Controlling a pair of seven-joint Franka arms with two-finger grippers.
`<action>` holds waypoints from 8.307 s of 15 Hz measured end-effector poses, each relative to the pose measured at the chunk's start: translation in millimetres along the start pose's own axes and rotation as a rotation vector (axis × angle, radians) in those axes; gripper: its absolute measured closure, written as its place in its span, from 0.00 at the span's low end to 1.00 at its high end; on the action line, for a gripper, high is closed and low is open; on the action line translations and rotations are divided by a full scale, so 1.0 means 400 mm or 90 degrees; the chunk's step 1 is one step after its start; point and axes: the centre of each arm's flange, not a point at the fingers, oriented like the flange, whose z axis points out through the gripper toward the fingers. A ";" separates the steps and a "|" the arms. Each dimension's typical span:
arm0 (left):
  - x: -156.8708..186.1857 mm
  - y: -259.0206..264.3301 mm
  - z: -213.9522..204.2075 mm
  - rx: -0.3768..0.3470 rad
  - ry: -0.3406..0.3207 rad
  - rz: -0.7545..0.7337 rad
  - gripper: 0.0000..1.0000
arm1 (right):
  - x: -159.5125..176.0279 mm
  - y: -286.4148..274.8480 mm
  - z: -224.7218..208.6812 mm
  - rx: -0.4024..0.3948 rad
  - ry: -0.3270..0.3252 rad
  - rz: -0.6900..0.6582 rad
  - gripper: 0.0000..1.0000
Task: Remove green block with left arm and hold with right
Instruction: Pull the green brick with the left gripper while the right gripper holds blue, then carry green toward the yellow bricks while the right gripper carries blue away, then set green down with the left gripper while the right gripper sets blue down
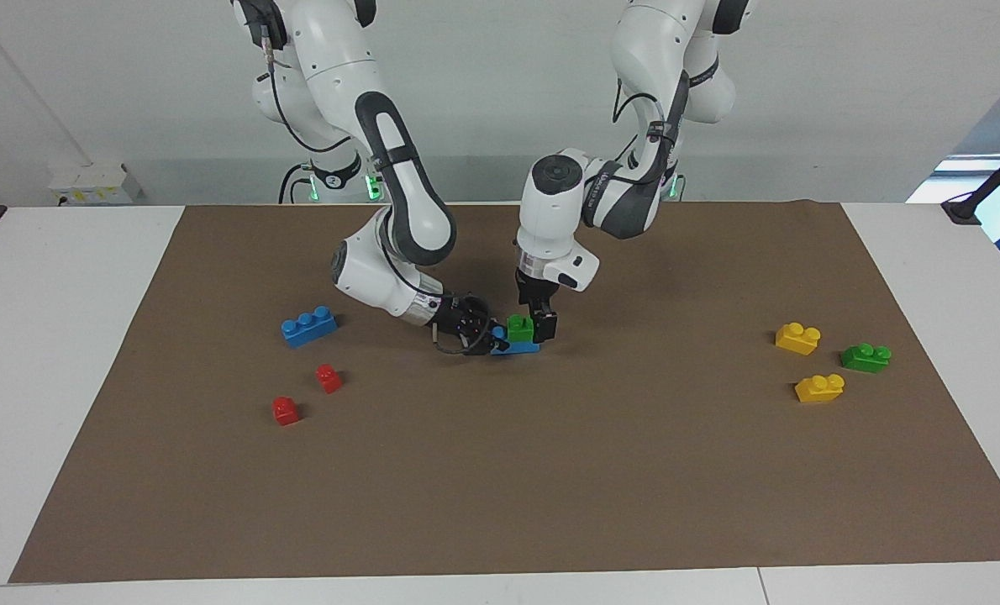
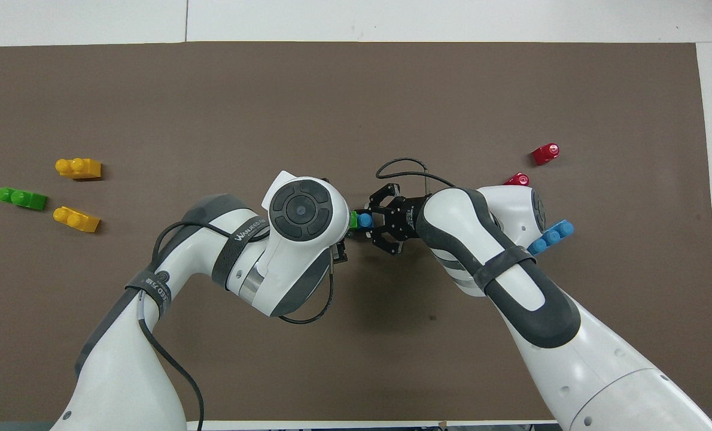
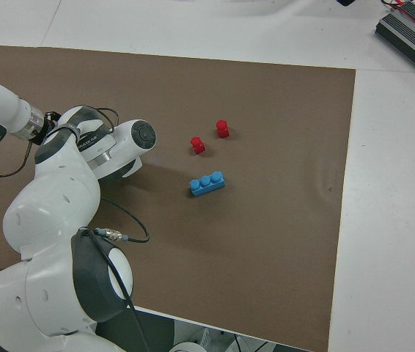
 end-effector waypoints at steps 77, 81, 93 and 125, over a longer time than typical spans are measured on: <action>0.912 0.295 -0.277 0.019 0.010 0.560 0.65 | 0.354 -0.074 -0.610 -0.072 -0.050 -0.126 0.66; 0.921 0.332 -0.195 0.003 0.015 0.558 0.65 | 0.431 -0.053 -0.590 -0.078 -0.058 -0.136 0.66; 0.983 0.385 0.023 0.029 0.010 0.532 0.65 | 0.488 -0.037 -0.543 -0.095 -0.061 -0.144 0.66; 0.922 0.472 -0.296 -0.060 0.035 0.594 0.00 | 0.176 -0.244 -0.754 -0.126 0.083 -0.209 0.00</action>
